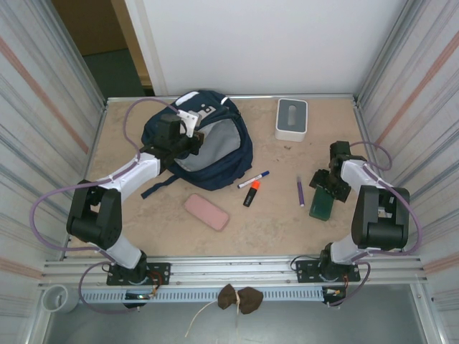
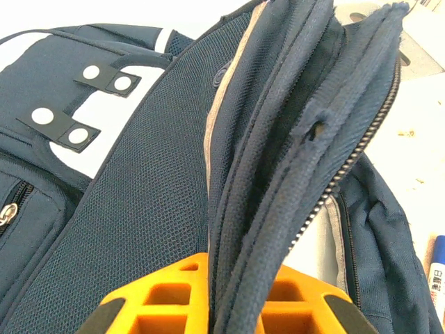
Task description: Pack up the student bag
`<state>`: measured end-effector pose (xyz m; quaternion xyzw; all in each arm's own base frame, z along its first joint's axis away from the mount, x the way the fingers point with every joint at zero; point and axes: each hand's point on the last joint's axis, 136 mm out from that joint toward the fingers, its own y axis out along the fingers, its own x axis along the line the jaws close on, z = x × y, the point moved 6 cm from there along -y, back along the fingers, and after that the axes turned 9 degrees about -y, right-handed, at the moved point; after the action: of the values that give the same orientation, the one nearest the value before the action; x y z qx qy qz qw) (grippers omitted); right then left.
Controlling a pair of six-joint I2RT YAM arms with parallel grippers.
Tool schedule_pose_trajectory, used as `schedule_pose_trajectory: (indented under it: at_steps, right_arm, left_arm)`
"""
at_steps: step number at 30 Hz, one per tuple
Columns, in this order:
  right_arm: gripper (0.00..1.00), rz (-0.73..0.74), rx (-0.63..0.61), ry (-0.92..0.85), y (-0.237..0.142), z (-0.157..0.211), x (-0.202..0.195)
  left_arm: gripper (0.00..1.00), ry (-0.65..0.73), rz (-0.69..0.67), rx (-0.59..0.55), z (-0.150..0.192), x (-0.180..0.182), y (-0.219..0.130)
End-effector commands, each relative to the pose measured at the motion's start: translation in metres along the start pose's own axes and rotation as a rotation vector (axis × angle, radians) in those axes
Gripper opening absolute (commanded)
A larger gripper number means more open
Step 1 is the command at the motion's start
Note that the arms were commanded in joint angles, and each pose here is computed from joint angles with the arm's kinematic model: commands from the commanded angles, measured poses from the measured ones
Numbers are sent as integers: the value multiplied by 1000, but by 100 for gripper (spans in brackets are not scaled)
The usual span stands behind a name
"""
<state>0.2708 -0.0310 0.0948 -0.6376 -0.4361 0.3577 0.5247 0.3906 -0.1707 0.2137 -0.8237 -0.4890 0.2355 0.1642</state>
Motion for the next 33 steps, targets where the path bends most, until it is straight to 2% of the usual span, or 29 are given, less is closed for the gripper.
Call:
schedule_pose_trajectory:
  at_steps: [1, 7, 12, 15, 18, 22, 29, 33]
  right_arm:
    - [82, -36, 36, -22, 6, 4, 5]
    - [76, -18, 55, -34, 11, 2, 6]
    - [76, -1, 79, -47, 16, -1, 6]
    - [69, 4, 64, -53, 13, -2, 6]
    - [60, 16, 0, -58, -7, -7, 3]
    - [56, -21, -116, -82, -48, -14, 12]
    - [53, -232, -233, -206, -111, -12, 82]
    - [53, -443, -249, -278, -130, -8, 150]
  left_arm:
    - [0, -12, 53, -66, -17, -8, -12]
    - [0, -14, 72, -63, -17, -10, -13]
    - [0, -16, 78, -66, -18, -11, -13]
    - [0, -23, 78, -71, -19, -11, -15]
    - [0, -40, 82, -77, -24, -12, -18]
    - [0, -84, 103, -88, -35, -11, -27]
    - [0, -126, 110, -120, -52, 1, -38]
    - [0, -135, 108, -134, -56, 1, -41]
